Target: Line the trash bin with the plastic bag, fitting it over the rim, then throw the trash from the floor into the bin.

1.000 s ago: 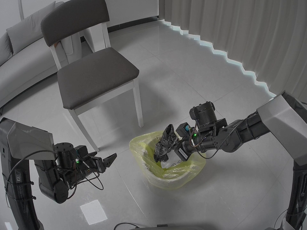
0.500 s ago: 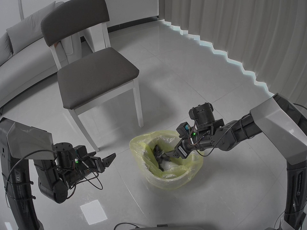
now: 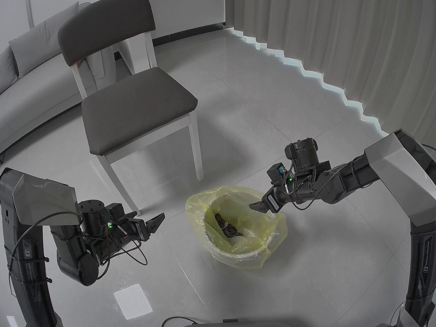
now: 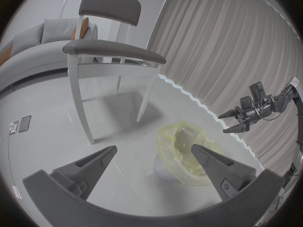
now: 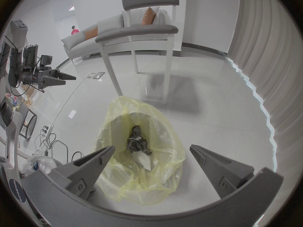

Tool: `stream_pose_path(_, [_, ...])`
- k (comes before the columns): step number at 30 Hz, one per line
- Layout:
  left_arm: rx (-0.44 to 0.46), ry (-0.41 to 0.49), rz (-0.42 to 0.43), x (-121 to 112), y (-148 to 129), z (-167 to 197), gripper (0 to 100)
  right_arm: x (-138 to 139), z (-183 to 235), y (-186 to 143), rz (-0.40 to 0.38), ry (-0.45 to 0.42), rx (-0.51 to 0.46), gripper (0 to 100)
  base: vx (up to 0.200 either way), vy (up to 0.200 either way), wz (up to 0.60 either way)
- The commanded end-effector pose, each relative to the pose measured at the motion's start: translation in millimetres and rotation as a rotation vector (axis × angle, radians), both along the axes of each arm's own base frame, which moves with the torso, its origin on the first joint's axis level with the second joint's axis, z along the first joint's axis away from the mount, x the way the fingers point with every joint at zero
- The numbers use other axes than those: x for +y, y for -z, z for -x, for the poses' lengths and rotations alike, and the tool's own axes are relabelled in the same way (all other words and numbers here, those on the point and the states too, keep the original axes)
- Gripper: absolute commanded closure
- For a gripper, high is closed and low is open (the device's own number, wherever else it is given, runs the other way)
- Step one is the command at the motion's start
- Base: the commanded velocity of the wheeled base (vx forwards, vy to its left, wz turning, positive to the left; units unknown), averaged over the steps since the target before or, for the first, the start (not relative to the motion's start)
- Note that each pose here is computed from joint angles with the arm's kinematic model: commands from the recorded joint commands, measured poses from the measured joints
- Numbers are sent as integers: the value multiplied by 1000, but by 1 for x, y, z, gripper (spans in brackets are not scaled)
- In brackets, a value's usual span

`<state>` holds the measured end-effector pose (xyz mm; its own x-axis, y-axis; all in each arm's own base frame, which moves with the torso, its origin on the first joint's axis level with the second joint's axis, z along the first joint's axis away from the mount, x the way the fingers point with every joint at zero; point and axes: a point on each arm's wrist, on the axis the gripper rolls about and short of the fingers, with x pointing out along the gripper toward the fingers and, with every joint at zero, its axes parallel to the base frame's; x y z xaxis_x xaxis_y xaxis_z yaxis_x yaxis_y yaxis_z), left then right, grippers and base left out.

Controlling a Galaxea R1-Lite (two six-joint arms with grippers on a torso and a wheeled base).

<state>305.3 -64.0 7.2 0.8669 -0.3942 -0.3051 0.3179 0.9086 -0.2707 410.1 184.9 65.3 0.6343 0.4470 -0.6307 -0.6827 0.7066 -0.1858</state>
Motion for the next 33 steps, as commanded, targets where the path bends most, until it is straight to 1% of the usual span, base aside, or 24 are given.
stream_pose_path(1, [-48, 3, 5, -9, 5, -18, 0, -13, -10, -4, -7, 35, -21, 0, 0, 0, 0])
stream_pose_path(5, [-62, 33, 4, -25, 13, -40, 0, -23, -11, -4, -3, 55, -14, 0, 0, 0, 0])
stream_pose_path(9, [-19, 53, -6, -39, 12, -63, 0, -34, -9, -5, 2, 77, -7, 0, 0, 0, 0])
stream_pose_path(11, [24, 66, -17, -49, 15, -82, 0, -39, -5, -9, 4, 85, -9, 0, 0, 0, 0])
stream_pose_path(15, [36, 64, -30, -64, 21, -110, 0, -43, 1, -16, -1, 90, -24, 0, 0, 0, 0])
stream_pose_path(16, [37, 64, -31, -65, 22, -111, 0, -44, 1, -16, -1, 90, -24, 0, 0, 0, 0])
stream_pose_path(18, [57, 73, -55, -73, 32, -129, 0, -50, 1, -20, -3, 105, -31, 0, 0, 0, 0])
stream_pose_path(22, [105, 55, -105, -77, 49, -147, 0, -57, 1, -23, -6, 120, -35, 0, 0, 0, 0])
stream_pose_path(26, [127, 46, -121, -78, 70, -167, 0, -63, -1, -22, -5, 135, -32, 0, 0, 0, 0])
stream_pose_path(29, [156, 41, -157, -78, 89, -182, 0, -65, 1, -18, 0, 140, -19, 0, 0, 0, 0])
stream_pose_path(33, [182, 4, -203, -77, 94, -195, 0, -69, 0, -16, 4, 148, -13, 0, 0, 0, 0])
